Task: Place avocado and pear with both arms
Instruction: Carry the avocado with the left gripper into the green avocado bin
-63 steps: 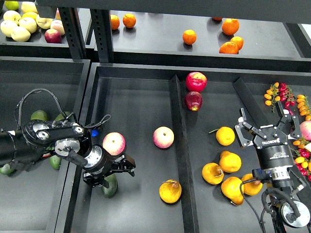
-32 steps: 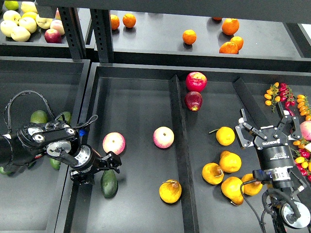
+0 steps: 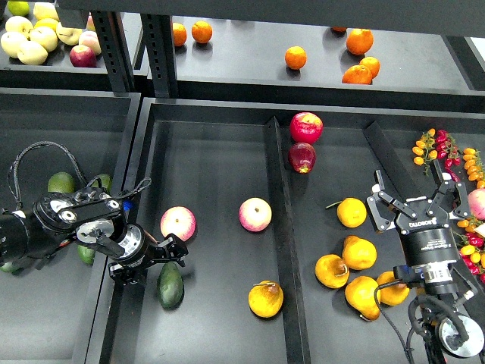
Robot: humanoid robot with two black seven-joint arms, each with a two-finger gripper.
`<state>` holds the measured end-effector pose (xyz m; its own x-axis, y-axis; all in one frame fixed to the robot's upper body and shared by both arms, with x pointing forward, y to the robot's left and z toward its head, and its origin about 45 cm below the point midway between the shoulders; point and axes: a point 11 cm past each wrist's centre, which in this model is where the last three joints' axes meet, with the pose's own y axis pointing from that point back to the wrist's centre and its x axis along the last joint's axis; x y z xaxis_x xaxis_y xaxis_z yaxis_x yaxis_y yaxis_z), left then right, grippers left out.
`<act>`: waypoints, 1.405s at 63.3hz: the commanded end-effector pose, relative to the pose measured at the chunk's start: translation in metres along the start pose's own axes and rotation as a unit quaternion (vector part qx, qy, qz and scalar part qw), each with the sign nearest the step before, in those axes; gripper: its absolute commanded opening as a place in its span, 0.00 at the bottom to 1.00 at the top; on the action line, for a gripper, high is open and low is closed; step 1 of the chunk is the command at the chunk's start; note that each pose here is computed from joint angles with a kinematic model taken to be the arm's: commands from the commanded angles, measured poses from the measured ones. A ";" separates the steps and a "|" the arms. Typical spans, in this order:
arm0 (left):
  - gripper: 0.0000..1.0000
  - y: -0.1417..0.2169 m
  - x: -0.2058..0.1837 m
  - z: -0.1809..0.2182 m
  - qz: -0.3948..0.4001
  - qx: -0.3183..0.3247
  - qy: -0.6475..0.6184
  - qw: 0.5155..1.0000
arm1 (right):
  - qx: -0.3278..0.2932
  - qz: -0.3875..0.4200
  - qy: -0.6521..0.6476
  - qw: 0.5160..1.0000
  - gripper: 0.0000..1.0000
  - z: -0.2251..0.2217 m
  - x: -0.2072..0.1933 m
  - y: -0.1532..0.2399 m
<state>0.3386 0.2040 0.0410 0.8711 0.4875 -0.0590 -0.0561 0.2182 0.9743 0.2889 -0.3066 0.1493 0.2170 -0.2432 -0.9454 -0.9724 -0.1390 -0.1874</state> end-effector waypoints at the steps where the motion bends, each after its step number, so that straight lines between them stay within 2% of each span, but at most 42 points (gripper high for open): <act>1: 0.98 -0.001 0.000 0.001 0.002 0.001 0.001 1.000 | 0.001 -0.003 0.000 1.000 1.00 0.000 -0.002 -0.001; 36: 0.97 -0.011 -0.008 -0.010 -0.005 0.018 -0.003 1.000 | 0.001 -0.003 0.000 1.000 1.00 0.000 -0.002 -0.001; 50: 0.88 -0.016 -0.014 -0.010 -0.012 0.019 -0.005 1.000 | 0.001 -0.003 0.000 1.000 1.00 0.000 -0.002 -0.001; 61: 0.75 -0.016 -0.013 -0.012 -0.010 0.020 -0.001 1.000 | 0.001 -0.003 0.000 1.000 1.00 0.000 -0.002 -0.001; 80: 0.40 -0.017 -0.008 -0.011 -0.002 0.016 0.013 1.000 | 0.000 -0.004 0.001 1.000 1.00 0.000 -0.002 -0.002; 89: 0.33 -0.015 -0.005 -0.008 0.002 0.011 0.016 1.000 | 0.000 -0.004 0.001 1.000 1.00 0.000 -0.002 -0.002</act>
<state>0.3279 0.2052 0.0230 0.8588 0.5079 -0.0672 -0.0381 0.1940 0.9803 0.2900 -0.3063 0.1516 0.2241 -0.2432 -0.9437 -0.9709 -0.1399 -0.1945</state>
